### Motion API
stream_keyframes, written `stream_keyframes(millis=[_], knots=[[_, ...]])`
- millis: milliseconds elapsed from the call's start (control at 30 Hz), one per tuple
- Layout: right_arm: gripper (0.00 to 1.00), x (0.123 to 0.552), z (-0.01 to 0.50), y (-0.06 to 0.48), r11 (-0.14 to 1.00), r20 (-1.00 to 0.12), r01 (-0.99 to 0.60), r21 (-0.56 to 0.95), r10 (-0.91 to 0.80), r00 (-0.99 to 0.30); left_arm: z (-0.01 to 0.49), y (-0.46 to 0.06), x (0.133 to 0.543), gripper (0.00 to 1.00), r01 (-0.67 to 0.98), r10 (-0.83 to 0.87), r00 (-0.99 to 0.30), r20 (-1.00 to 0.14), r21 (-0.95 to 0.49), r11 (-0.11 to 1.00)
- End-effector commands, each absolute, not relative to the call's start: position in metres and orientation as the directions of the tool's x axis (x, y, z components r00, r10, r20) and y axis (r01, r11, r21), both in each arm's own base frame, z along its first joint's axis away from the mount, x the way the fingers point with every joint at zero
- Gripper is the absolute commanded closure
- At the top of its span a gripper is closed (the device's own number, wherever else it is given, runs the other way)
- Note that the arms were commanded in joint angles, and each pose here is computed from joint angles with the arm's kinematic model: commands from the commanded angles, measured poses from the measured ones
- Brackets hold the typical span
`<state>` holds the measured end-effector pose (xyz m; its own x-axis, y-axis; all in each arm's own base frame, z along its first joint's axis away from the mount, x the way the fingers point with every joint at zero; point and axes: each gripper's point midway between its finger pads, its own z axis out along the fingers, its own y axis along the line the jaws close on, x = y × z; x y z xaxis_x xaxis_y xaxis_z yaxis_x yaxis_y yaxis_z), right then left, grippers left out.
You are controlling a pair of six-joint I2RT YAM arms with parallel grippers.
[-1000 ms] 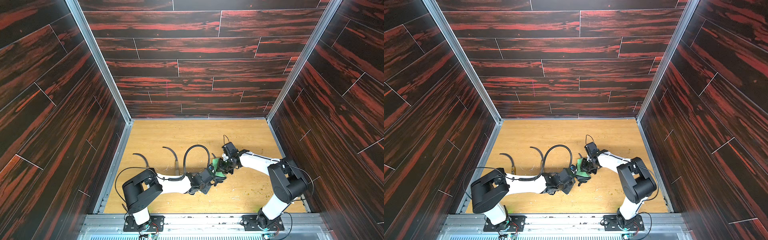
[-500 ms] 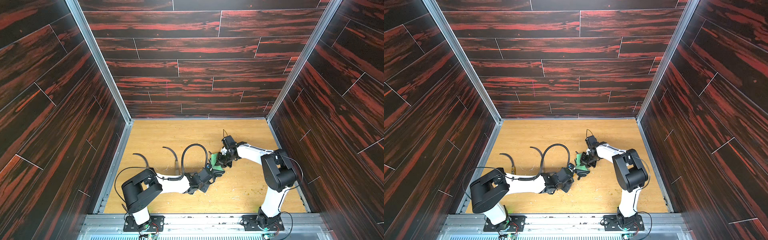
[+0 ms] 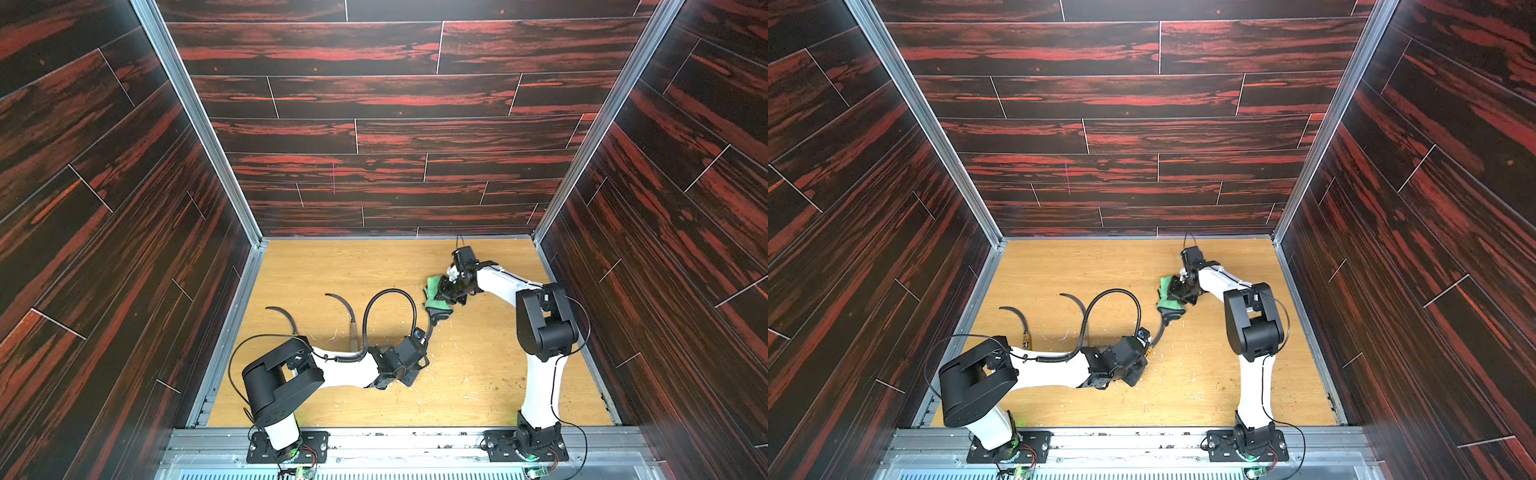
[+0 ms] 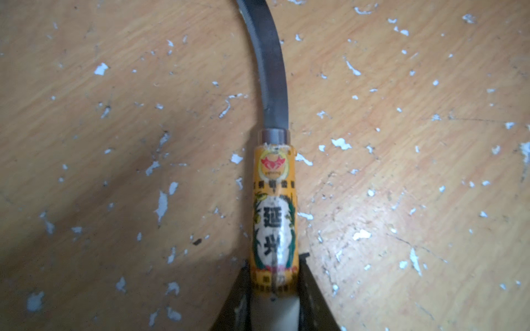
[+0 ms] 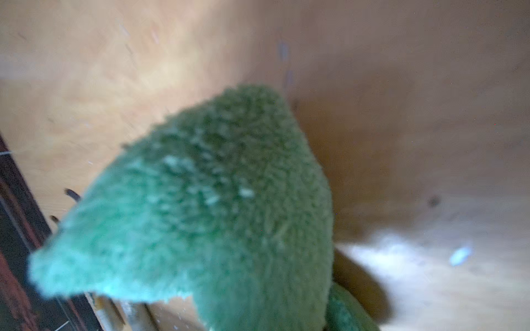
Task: Wipe small sickles with rags
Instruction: Wipe the small sickle.
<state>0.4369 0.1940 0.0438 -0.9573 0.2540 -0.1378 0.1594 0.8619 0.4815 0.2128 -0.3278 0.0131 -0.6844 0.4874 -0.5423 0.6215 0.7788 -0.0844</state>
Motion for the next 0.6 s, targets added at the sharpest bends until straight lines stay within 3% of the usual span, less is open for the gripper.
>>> stream_keyframes(millis=[0, 267, 367, 567], knots=[[1.0, 0.455, 0.06, 0.189, 0.848, -0.182, 0.122, 0.516, 0.247, -0.952, -0.029, -0.294, 0.165, 1.0, 0.668, 0.615, -0.719, -0.324, -0.078, 0.74], [1.0, 0.435, 0.115, 0.159, 0.865, -0.289, 0.078, 0.496, 0.249, -0.924, -0.017, -0.297, 0.177, 1.0, 0.651, 0.606, -0.722, -0.334, -0.032, 0.758], [1.0, 0.415, 0.127, 0.149, 0.879, -0.32, 0.071, 0.471, 0.245, -0.915, -0.01, -0.305, 0.18, 0.83, 0.651, 0.602, -0.723, -0.338, -0.043, 0.758], [1.0, 0.378, 0.143, 0.134, 0.893, -0.361, 0.06, 0.447, 0.241, -0.901, -0.015, -0.315, 0.181, 0.69, 0.653, 0.612, -0.731, -0.302, -0.05, 0.756]])
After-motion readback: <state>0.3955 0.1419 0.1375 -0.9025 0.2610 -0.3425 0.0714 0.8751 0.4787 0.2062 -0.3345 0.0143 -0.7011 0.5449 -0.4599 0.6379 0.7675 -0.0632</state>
